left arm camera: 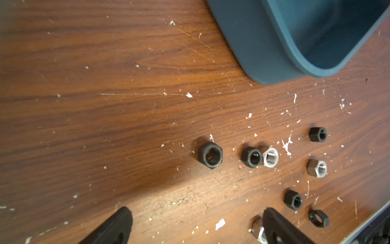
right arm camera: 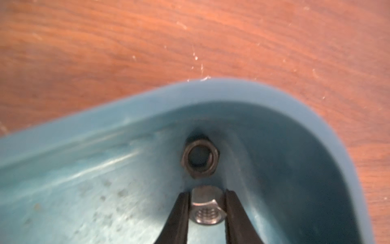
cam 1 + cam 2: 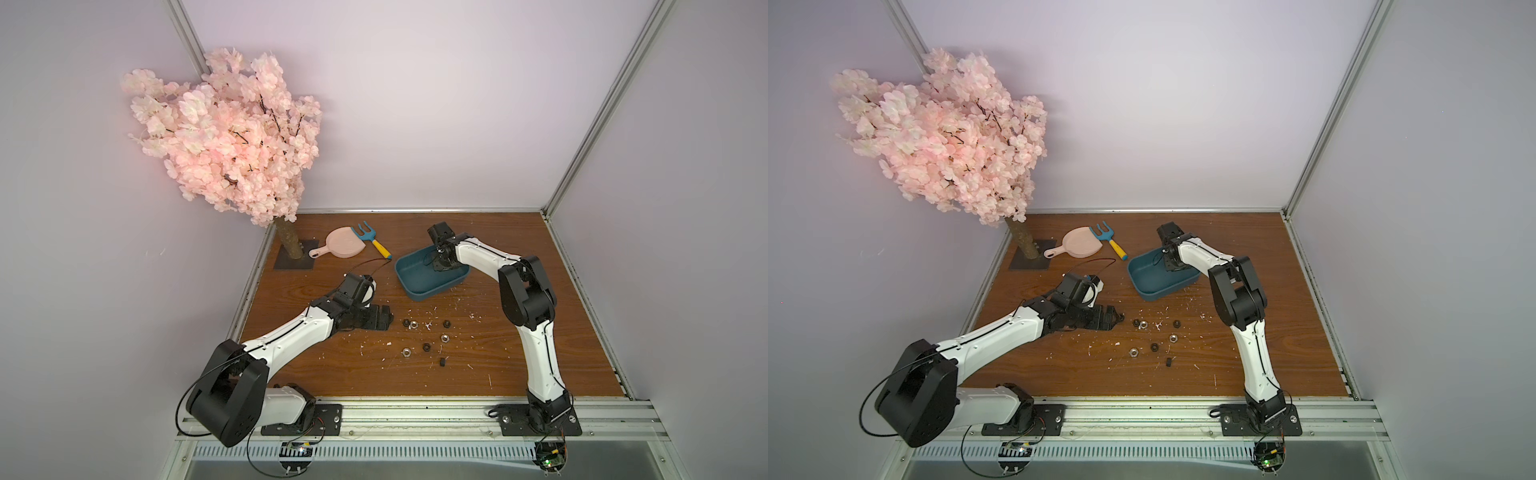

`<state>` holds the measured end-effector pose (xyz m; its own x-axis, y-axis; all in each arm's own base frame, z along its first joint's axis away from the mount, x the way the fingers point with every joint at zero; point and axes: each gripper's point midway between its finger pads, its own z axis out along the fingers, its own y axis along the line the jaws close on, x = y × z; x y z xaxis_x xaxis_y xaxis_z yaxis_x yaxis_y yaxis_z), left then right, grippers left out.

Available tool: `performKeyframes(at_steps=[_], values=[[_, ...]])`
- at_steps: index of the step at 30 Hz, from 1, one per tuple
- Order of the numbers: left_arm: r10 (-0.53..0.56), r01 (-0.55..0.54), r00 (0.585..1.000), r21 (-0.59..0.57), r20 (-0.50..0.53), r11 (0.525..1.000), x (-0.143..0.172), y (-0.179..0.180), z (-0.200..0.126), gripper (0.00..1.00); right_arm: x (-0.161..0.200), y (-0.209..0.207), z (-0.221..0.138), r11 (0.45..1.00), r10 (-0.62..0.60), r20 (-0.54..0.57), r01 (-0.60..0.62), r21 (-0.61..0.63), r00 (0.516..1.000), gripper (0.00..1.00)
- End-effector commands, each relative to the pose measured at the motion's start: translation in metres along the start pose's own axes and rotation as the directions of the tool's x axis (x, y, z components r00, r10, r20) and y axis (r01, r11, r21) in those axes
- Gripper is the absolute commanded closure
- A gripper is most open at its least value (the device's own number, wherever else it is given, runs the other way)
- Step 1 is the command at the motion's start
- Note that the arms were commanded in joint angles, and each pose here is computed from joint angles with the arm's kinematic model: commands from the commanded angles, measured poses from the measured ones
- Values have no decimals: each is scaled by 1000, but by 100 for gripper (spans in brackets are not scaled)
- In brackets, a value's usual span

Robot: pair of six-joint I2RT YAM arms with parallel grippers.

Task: Put the nuts on the desktop into the storage box
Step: Place the nut in the storage box.

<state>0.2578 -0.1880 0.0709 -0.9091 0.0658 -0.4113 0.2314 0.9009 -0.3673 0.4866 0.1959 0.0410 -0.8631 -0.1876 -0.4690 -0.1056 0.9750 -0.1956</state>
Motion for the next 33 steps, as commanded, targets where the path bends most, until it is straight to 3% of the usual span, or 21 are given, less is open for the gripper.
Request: performKeyframes(at_steps=[1,9,23,28,33], values=[[7,-7,1000,-21,1,1000,-6,2,-3,0,0,-9,1,998,-8,-15,9,55,1000,75],[-7,7,1000,-14,-12,1000,-8,0,1,0,-5,-22,-8,993,-10,5,9,115,1000,65],[-18,15,999,-54,-44,998,-4,3,14,0,-19,-19,-41,999,27,118,-32,40,993,61],[16,-19,999,-112,-32,994,-6,5,19,0,-36,-21,-85,999,53,237,-49,-25,970,61],[29,-34,999,-156,-35,987,-10,3,30,0,-37,-8,-150,978,58,365,19,-205,929,61]])
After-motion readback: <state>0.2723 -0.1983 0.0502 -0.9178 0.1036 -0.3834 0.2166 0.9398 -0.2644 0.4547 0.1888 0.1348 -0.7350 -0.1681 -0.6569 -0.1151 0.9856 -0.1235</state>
